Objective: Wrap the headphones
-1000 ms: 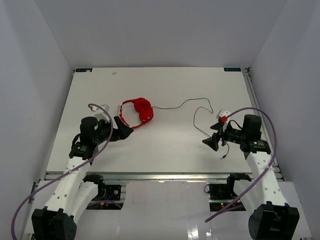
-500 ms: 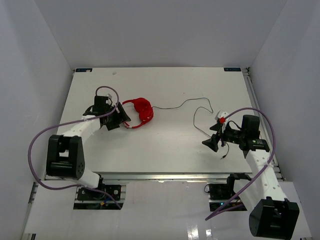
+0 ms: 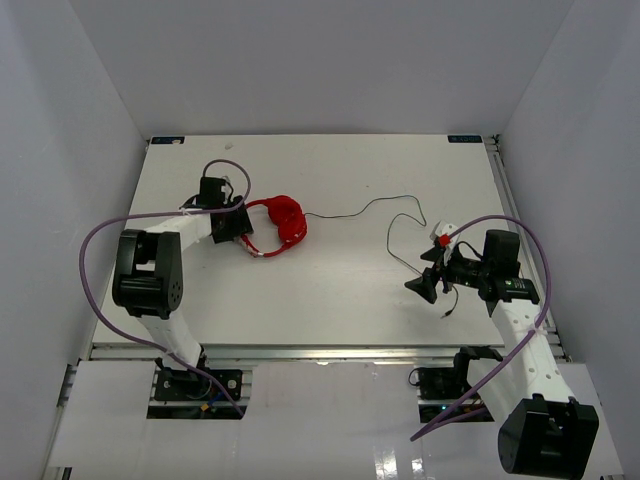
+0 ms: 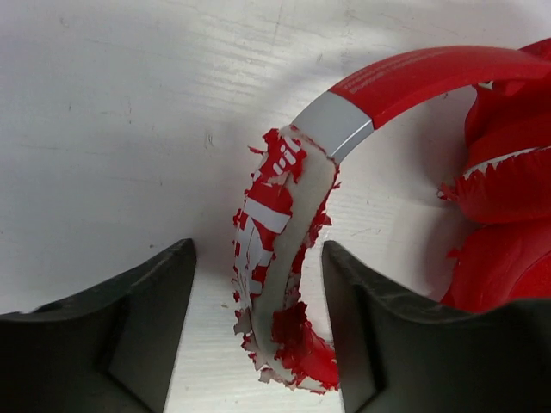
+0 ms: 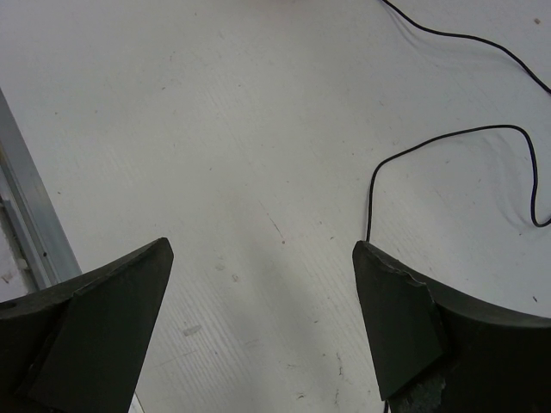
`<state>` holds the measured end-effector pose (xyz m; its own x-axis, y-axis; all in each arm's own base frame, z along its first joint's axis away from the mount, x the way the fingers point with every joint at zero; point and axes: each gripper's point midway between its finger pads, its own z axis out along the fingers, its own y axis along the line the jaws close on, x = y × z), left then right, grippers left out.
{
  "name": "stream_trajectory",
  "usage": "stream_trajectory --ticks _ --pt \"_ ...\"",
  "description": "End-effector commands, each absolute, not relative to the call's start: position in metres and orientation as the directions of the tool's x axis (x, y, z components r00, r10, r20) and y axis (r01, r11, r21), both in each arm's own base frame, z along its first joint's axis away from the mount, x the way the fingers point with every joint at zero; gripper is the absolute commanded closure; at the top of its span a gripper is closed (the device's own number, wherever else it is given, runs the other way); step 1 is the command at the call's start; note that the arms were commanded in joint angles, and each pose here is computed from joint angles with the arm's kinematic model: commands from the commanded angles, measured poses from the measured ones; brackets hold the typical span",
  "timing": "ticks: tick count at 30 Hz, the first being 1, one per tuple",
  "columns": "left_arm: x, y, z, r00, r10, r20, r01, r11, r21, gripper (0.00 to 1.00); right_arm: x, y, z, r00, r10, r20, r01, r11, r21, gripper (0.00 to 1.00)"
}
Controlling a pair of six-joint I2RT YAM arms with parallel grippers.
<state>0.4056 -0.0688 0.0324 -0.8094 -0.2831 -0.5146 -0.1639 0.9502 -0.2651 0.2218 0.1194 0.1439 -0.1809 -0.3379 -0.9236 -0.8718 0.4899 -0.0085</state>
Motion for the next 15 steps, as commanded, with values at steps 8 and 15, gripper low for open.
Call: stream_trajectory --ticks 8,15 --pt "0.405 -0.071 0.020 -0.796 -0.211 -0.567 -0.082 0.966 -0.244 0.56 0.229 0.116 0.154 -0.138 -0.346 -0.928 -0.865 0.498 -0.057 0.09" --pt "0.402 -0.083 0.031 -0.780 -0.225 -0.583 -0.046 0.951 -0.305 0.94 0.211 0.125 0.152 -0.122 -0.330 -0.936 -0.908 0.418 -0.029 0.09"
